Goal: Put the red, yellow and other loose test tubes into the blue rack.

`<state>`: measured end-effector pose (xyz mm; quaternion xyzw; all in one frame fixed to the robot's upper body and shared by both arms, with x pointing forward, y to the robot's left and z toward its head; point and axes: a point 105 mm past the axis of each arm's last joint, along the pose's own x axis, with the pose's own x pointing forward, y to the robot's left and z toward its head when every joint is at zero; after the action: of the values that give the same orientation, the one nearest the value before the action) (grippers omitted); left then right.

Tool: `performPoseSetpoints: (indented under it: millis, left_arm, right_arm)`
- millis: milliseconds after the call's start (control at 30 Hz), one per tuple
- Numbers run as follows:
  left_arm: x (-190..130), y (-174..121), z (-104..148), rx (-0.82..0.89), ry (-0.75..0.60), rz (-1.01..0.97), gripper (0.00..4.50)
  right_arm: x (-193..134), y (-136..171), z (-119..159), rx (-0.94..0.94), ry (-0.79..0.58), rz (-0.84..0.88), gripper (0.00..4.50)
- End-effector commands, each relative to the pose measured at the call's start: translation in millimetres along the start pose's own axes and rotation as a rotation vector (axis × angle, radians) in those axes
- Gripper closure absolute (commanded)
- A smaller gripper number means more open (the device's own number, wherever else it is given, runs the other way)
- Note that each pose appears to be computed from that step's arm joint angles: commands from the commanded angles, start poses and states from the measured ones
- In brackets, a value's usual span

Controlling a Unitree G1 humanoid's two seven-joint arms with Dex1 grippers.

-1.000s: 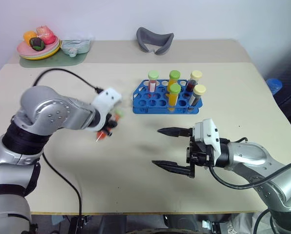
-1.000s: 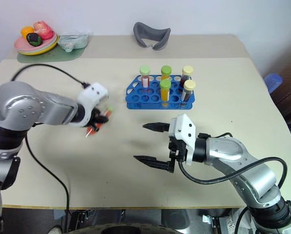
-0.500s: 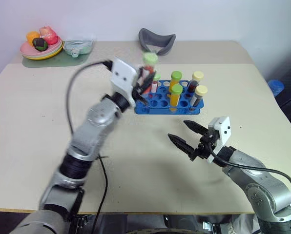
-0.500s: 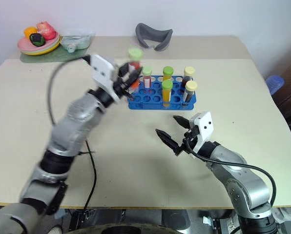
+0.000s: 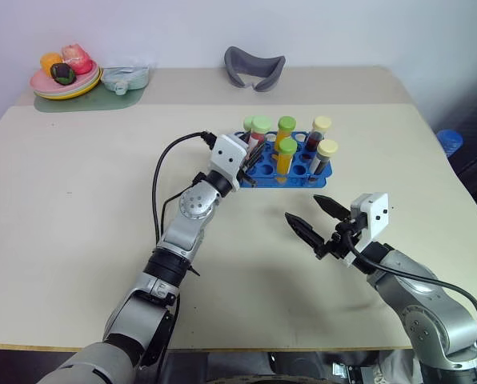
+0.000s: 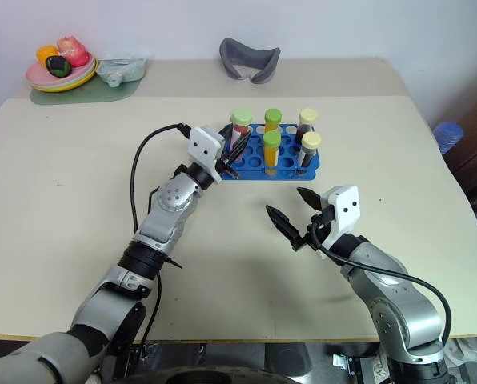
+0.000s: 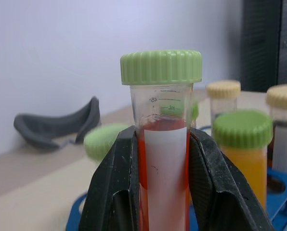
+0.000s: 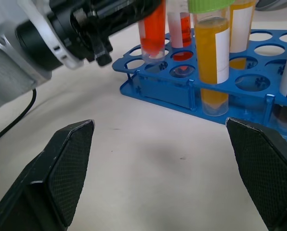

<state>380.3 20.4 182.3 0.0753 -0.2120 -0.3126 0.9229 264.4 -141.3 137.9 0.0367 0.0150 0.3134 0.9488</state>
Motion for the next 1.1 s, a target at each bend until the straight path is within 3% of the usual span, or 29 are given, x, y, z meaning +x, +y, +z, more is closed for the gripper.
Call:
performPoseSetpoints:
  millis: [33, 600, 767, 933, 1100]
  left_arm:
    - [-0.1, -2.1, 8.0, -0.026, -0.059, -0.006, 3.74]
    - [-5.1, -6.9, -2.3, -0.076, -0.041, -0.004, 3.74]
    - [-6.7, -1.7, 3.5, -0.083, -0.060, 0.009, 1.40]
    - [-25.0, 26.4, 24.0, -0.117, -0.108, 0.055, 1.40]
    - [-74.7, 74.3, 34.5, -0.074, -0.034, 0.118, 1.40]
  right_arm:
    - [-0.2, -1.7, 9.6, -0.023, -0.042, -0.012, 0.00]
    - [5.0, 4.0, 10.4, -0.022, -0.044, 0.009, 0.00]
    - [5.3, 3.6, 12.5, -0.026, -0.046, 0.011, 0.00]
    - [-3.1, -12.8, 20.7, -0.073, -0.040, -0.022, 0.00]
    - [-26.6, -44.5, 30.2, -0.140, -0.005, -0.086, 0.00]
